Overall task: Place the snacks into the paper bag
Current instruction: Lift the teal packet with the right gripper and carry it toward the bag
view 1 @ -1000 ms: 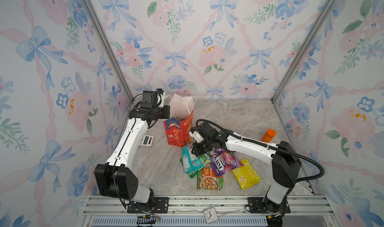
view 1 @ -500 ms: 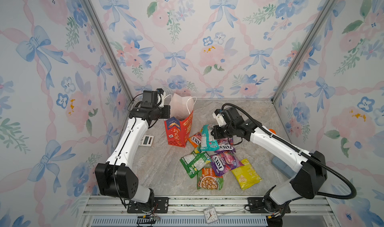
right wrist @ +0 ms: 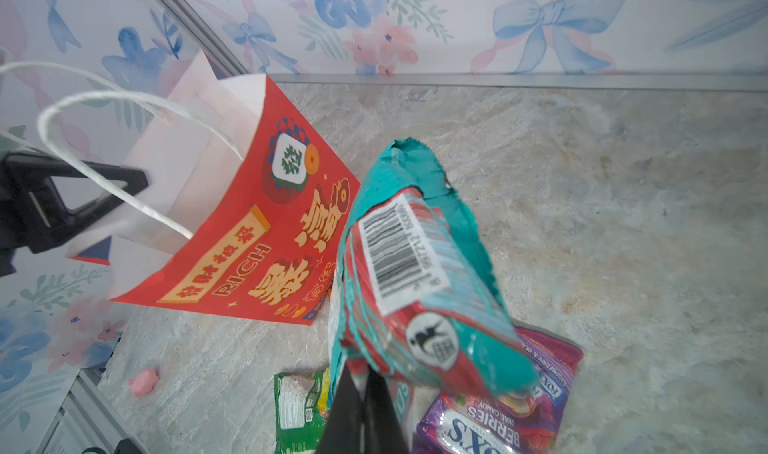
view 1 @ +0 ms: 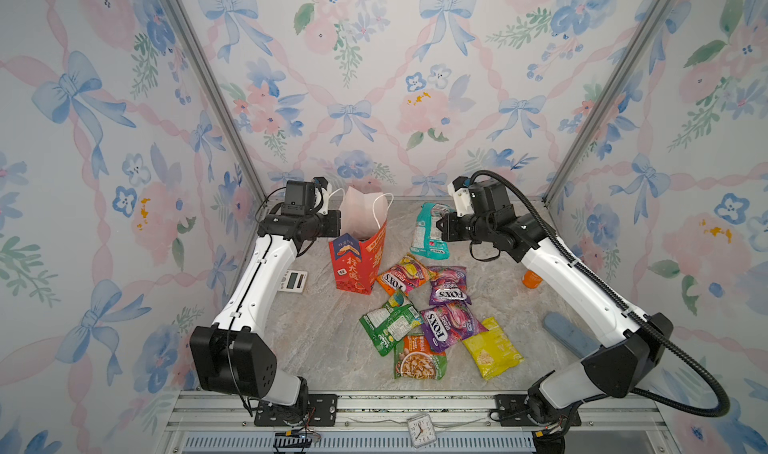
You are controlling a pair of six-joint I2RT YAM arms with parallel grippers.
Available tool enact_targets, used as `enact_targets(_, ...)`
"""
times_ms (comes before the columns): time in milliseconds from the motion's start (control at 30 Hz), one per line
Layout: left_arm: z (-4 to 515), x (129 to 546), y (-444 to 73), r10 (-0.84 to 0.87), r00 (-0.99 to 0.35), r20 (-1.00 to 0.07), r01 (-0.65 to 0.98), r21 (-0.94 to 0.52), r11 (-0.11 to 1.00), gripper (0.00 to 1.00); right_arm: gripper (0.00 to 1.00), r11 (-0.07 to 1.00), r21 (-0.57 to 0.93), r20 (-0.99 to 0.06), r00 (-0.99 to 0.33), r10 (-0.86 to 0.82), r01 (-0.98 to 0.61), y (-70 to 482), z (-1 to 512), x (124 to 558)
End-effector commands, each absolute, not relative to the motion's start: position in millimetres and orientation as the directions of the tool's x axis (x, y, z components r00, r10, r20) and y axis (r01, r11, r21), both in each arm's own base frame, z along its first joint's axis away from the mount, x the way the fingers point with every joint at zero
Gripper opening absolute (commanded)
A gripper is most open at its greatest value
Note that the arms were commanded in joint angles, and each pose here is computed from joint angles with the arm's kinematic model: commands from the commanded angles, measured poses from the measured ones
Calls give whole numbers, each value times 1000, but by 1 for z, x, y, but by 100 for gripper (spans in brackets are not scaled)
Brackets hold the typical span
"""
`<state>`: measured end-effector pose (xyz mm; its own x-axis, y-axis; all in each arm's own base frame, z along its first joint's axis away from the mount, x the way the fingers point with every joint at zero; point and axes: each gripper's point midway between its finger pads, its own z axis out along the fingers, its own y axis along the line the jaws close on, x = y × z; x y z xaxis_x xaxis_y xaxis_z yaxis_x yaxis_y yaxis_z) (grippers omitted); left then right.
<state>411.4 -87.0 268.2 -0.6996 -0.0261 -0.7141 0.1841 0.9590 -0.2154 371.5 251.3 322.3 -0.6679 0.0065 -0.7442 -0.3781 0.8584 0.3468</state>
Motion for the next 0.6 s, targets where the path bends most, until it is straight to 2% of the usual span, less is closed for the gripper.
enact_targets(0,269,408,-91,-28,-708,-706,194,-232,953,0,0,834,341,-836,-546,58,-434,249,383,373)
enact_targets(300,269,407,-90,-24,-706,-708,195,-227,954,0,0,760,319,-894,-446,43,-567,281,442,345)
enact_targets(567,270,404,-89,-15,-702,-712,201,-218,955,0,0,664,287,-917,-399,-18,-690,325,464,307)
